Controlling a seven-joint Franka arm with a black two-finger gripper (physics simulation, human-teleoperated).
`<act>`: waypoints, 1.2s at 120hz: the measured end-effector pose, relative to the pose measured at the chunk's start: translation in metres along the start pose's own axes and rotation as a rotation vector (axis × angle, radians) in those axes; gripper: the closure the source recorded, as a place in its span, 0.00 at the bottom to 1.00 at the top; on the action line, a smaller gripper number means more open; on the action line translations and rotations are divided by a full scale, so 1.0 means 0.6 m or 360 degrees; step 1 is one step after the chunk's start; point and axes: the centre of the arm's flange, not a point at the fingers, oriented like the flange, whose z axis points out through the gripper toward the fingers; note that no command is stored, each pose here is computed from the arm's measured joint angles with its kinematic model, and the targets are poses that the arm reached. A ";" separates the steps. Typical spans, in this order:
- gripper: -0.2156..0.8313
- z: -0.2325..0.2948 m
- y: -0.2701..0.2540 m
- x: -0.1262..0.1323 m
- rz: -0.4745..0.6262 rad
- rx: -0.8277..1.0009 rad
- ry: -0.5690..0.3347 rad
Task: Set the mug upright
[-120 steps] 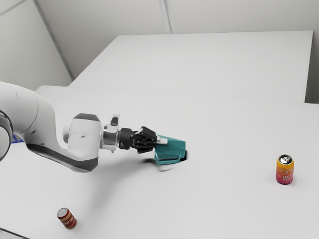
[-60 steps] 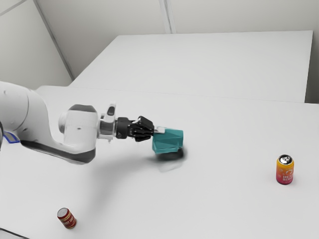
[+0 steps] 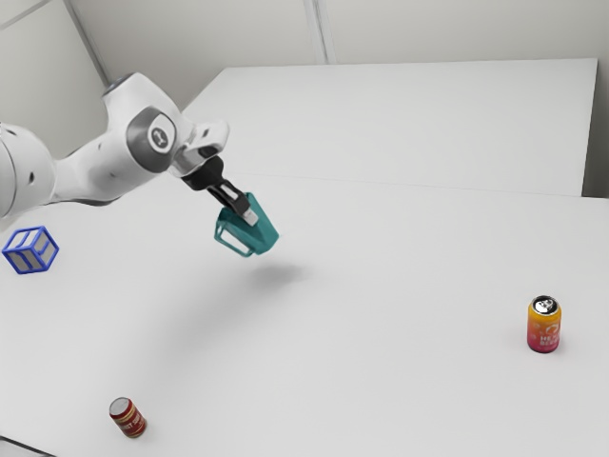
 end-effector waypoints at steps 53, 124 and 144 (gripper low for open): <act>0.96 0.078 -0.001 -0.021 -0.0281 0.0324 -0.0356; 0.65 0.120 -0.001 -0.031 -0.0723 0.0363 -0.0385; 0.42 0.119 -0.002 -0.031 -0.0783 0.0367 -0.0378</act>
